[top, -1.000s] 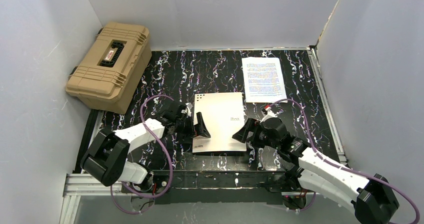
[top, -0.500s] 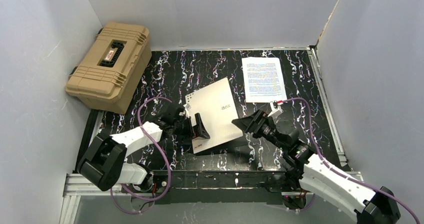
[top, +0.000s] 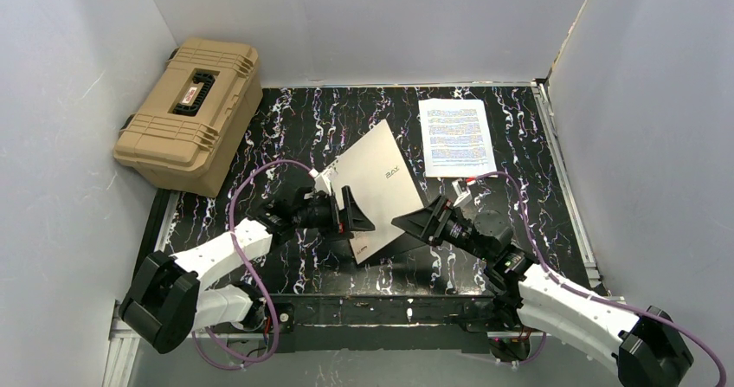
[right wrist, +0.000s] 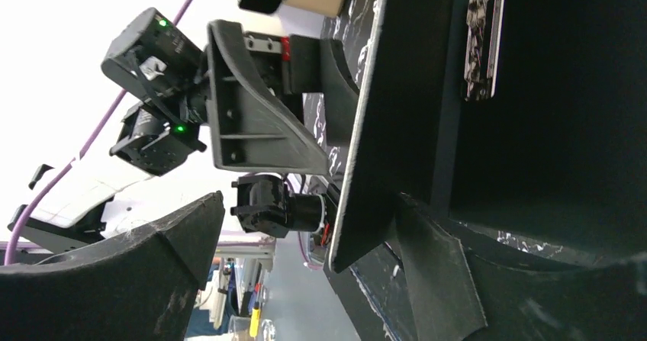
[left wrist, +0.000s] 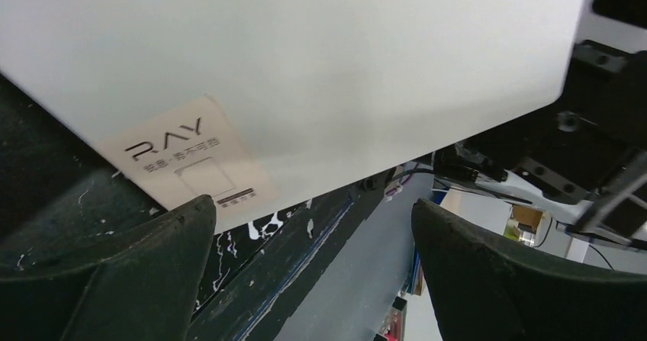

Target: Put the files into the folder

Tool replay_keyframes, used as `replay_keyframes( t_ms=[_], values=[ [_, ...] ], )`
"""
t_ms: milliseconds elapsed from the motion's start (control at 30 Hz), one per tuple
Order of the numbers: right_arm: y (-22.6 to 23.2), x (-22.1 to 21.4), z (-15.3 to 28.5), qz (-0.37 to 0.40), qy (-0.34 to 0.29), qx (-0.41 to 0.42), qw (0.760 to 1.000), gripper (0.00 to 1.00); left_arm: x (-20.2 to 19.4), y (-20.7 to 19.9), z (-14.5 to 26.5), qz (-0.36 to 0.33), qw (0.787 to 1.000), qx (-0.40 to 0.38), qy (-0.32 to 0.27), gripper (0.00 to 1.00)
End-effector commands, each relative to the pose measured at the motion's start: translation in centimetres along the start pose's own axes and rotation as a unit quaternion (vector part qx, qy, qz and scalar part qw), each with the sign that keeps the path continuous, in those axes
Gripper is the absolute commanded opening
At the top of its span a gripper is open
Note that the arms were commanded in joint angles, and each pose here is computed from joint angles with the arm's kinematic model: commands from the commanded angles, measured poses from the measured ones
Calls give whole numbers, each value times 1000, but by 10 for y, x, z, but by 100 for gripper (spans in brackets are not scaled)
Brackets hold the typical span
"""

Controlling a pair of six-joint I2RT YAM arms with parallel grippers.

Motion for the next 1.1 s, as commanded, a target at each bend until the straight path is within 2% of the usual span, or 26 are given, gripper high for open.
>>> replay_keyframes(
  t_ms=[0,267,767,900,1067],
  values=[
    [14,-4,1,0,15,32,999,89,3,-11,3,-18,999,-38,-9,98],
    [12,3,2,32,-10,6,999,83,-1,-5,0,-13,999,-29,-3,98],
    [26,20,-2,154,-34,-43,987,69,-7,2,-3,-5,1000,-22,11,98],
    [28,25,-3,174,-42,-51,982,63,-9,3,-3,-4,1000,-22,12,98],
    [31,28,-3,195,-45,-58,978,49,-8,1,-1,-2,1000,-25,8,98]
  ],
)
Point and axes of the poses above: each gripper's point midway between its finger pads, its own z axis back along the fingers, its own y axis along the line the jaws close on, x = y × z, the point moved 6 cm from there along z, back along the fingers, and after that the axes turned 14 degrees about -z, right-handed, at the moved point
